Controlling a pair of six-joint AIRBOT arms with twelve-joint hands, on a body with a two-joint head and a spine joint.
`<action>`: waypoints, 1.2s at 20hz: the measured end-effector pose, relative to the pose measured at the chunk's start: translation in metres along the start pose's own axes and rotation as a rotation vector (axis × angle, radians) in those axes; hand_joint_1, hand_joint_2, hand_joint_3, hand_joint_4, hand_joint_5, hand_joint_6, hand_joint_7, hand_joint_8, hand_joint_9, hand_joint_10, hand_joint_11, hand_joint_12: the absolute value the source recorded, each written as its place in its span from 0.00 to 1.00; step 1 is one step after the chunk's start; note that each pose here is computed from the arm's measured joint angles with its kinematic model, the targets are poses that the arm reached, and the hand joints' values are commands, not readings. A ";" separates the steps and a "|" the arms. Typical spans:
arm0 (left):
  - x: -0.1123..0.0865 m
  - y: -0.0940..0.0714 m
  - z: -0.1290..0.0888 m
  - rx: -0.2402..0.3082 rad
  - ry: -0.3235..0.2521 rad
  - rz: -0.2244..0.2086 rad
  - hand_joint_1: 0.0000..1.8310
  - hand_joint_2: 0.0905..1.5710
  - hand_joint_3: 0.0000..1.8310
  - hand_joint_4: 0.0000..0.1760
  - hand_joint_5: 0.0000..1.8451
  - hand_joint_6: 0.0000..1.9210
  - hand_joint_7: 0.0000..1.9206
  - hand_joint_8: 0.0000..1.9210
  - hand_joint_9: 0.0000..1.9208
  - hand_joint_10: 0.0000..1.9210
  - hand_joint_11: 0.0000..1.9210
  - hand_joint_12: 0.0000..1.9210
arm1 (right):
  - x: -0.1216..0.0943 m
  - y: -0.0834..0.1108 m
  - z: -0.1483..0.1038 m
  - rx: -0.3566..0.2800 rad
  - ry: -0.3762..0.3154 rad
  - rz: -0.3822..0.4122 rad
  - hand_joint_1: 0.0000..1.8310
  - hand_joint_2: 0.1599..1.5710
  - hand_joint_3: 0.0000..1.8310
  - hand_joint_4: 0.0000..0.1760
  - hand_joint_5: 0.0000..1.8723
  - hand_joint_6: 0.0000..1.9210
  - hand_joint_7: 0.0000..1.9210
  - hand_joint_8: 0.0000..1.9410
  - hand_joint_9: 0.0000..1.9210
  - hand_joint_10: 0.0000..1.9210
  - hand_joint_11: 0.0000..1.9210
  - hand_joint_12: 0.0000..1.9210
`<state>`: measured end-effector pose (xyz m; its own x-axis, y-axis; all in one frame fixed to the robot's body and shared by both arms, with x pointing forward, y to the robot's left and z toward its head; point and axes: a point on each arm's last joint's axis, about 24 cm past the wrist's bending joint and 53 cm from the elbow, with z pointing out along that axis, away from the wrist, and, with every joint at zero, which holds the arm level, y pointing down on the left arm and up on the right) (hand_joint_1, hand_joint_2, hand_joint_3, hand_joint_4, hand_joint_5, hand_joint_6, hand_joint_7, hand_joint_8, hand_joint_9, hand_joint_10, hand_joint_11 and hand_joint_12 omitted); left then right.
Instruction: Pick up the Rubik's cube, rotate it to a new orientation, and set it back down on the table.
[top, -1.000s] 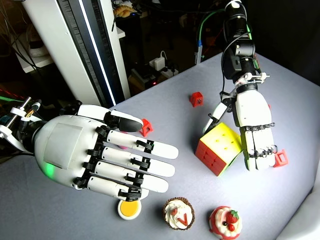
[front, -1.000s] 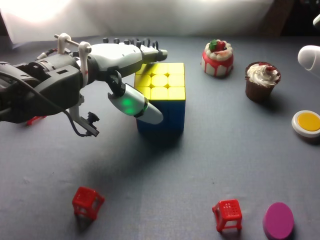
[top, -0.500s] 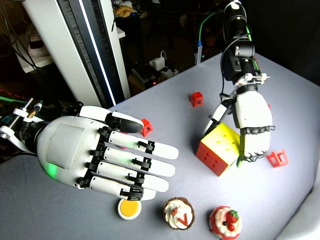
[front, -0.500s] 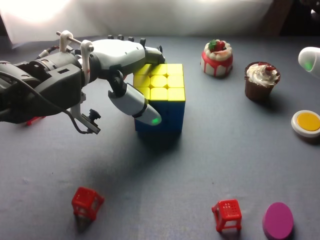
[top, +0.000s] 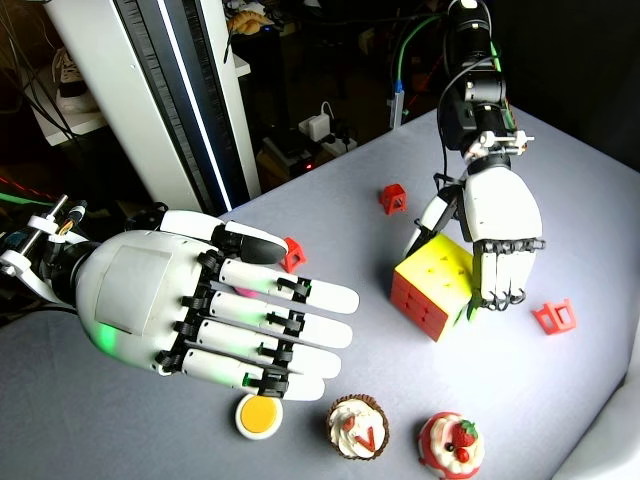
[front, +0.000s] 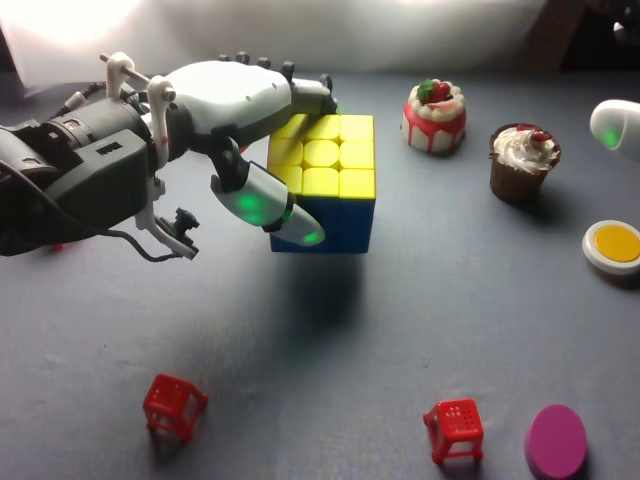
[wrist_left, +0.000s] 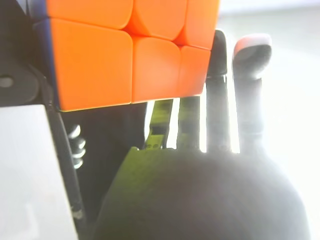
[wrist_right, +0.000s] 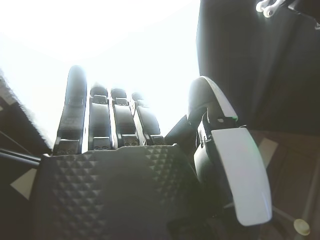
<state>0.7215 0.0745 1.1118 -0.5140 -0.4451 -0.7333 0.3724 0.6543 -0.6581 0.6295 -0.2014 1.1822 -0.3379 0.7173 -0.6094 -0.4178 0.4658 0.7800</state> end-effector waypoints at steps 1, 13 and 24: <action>-0.002 -0.007 -0.002 0.027 -0.010 -0.004 0.66 0.59 0.25 0.00 0.48 0.97 0.52 1.00 0.57 1.00 0.62 1.00 | 0.001 -0.001 0.001 -0.003 0.005 -0.006 0.03 0.95 0.00 0.00 0.00 0.00 0.01 0.00 0.04 0.02 0.00 0.30; -0.035 -0.062 -0.028 0.251 -0.128 -0.019 0.65 0.37 0.74 0.00 0.46 0.92 0.49 0.97 0.56 1.00 0.59 1.00 | 0.024 -0.025 0.021 -0.052 0.023 -0.034 0.00 0.88 0.00 0.00 0.00 0.00 0.03 0.01 0.01 0.10 0.00 0.29; -0.056 -0.083 -0.043 0.340 -0.194 -0.003 0.67 0.33 0.78 0.00 0.49 0.86 0.52 1.00 0.65 1.00 0.70 1.00 | 0.027 0.009 0.052 -0.197 0.004 -0.054 0.03 0.85 0.00 0.00 0.02 0.01 0.02 0.01 0.02 0.08 0.01 0.00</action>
<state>0.6858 0.0713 1.2146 -0.3714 -0.5753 -0.7288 0.6228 0.4279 -0.6551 0.6607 -0.1504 1.1800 -0.3140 0.6918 -0.6503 -0.5925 0.3924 0.7035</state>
